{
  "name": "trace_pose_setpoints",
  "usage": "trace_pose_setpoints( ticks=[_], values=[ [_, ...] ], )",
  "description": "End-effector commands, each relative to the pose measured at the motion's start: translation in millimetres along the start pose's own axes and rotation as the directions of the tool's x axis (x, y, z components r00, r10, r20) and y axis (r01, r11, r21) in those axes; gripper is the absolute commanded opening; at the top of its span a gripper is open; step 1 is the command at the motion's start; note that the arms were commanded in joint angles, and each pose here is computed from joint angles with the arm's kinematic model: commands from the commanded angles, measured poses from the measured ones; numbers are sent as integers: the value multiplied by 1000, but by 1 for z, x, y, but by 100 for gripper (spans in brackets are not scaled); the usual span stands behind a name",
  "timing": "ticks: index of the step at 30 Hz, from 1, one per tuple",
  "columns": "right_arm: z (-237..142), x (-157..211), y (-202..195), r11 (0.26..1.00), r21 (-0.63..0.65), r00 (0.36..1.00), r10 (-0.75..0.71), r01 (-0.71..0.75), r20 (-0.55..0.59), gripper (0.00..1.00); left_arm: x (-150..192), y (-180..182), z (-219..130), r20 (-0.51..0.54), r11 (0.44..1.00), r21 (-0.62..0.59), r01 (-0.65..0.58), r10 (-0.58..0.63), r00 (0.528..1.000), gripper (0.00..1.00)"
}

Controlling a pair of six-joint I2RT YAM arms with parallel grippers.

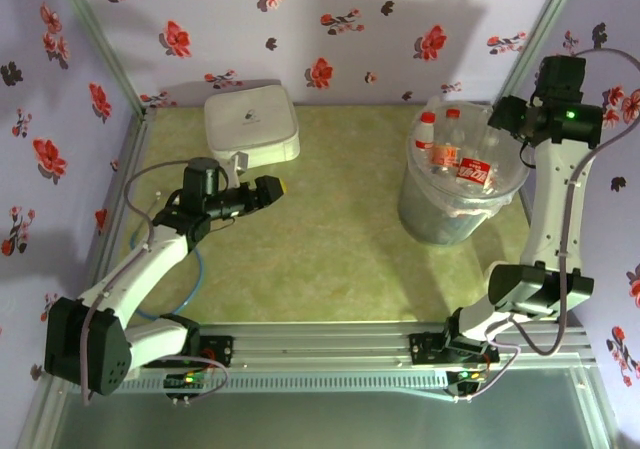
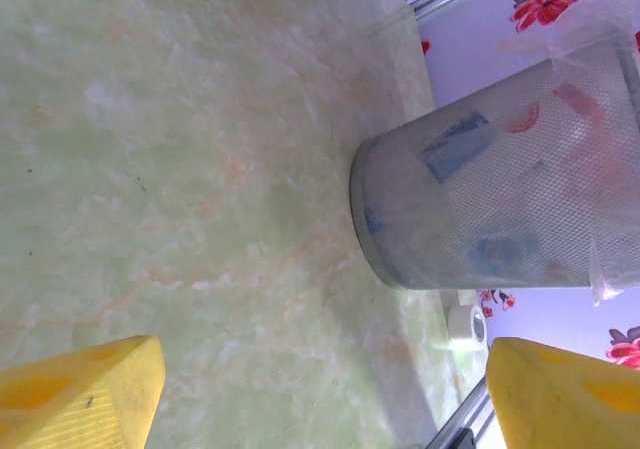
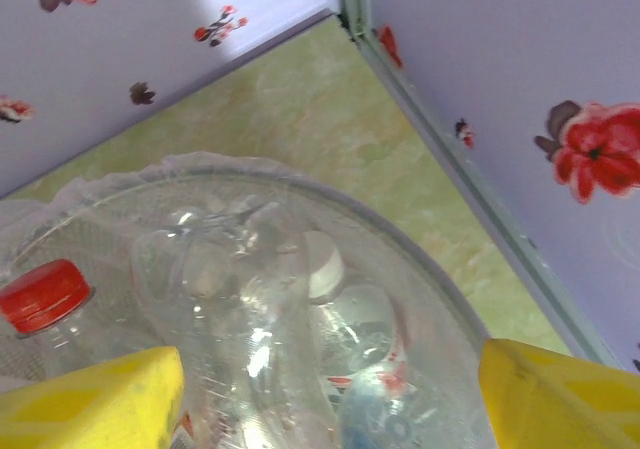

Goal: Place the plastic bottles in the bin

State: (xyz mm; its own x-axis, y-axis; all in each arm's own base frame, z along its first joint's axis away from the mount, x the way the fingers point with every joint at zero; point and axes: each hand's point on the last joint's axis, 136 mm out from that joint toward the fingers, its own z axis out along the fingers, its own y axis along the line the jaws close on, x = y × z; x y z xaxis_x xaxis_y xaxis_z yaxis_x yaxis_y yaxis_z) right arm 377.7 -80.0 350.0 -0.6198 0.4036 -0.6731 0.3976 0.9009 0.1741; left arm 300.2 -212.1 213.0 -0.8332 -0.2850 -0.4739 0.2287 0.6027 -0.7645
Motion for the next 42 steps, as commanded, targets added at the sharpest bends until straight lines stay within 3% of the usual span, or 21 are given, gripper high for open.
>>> trace_pose_setpoints(
  ticks=[1,4,10,14,24,42],
  values=[
    [10,-9,19,995,-99,1000,13,-11,19,80,-11,-10,-7,37,999,13,-35,34,999,84],
    [26,2,11,999,-44,998,18,-21,-54,84,-10,-8,-7,37,999,13,-30,29,999,84],
    [33,14,-20,994,112,999,14,-8,-52,99,-7,-5,-13,40,999,-10,-49,50,998,84],
    [43,27,-26,991,132,996,6,6,-89,99,-9,-3,-10,43,999,-10,-44,44,998,84],
    [67,71,-2,998,-42,975,42,-53,-219,98,-9,-4,-12,44,999,-6,-44,44,998,84],
    [67,158,136,896,-440,916,-121,-66,-382,92,-12,-7,-16,56,999,-7,-41,41,998,84]
  ],
)
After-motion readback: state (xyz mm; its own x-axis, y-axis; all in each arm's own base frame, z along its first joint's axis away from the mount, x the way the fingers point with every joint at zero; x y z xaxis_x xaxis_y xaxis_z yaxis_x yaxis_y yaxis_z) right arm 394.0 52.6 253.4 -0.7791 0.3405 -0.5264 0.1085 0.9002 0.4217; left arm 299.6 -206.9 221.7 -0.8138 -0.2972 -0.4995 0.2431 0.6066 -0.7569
